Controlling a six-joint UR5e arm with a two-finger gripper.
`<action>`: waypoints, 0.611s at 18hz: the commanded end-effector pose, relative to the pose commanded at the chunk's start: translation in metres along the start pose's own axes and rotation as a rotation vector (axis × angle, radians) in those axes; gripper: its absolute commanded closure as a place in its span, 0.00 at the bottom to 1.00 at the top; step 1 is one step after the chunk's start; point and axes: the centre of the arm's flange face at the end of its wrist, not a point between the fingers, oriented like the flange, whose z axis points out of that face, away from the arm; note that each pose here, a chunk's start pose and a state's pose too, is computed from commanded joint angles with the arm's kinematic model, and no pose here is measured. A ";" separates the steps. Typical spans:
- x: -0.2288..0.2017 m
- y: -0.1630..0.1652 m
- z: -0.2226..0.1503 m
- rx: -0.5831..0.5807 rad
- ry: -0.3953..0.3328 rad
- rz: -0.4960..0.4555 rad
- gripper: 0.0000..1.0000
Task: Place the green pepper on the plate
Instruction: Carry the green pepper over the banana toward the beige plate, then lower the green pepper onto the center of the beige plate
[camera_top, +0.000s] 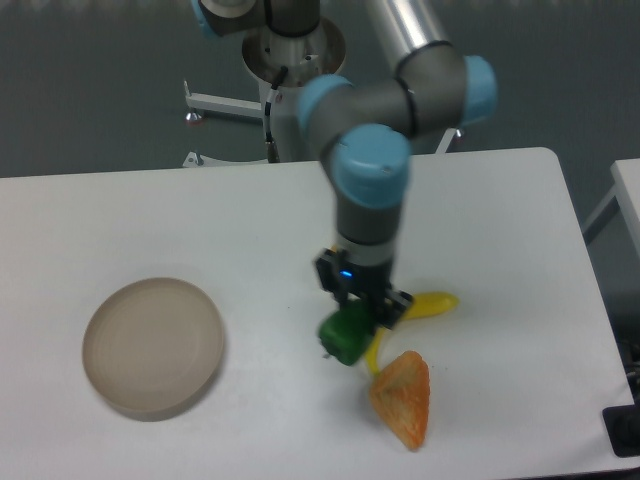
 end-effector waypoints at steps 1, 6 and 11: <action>0.016 -0.007 0.004 -0.004 0.009 -0.027 0.69; 0.078 -0.035 0.023 -0.022 0.038 -0.163 0.69; 0.115 -0.058 0.053 0.003 0.037 -0.103 0.69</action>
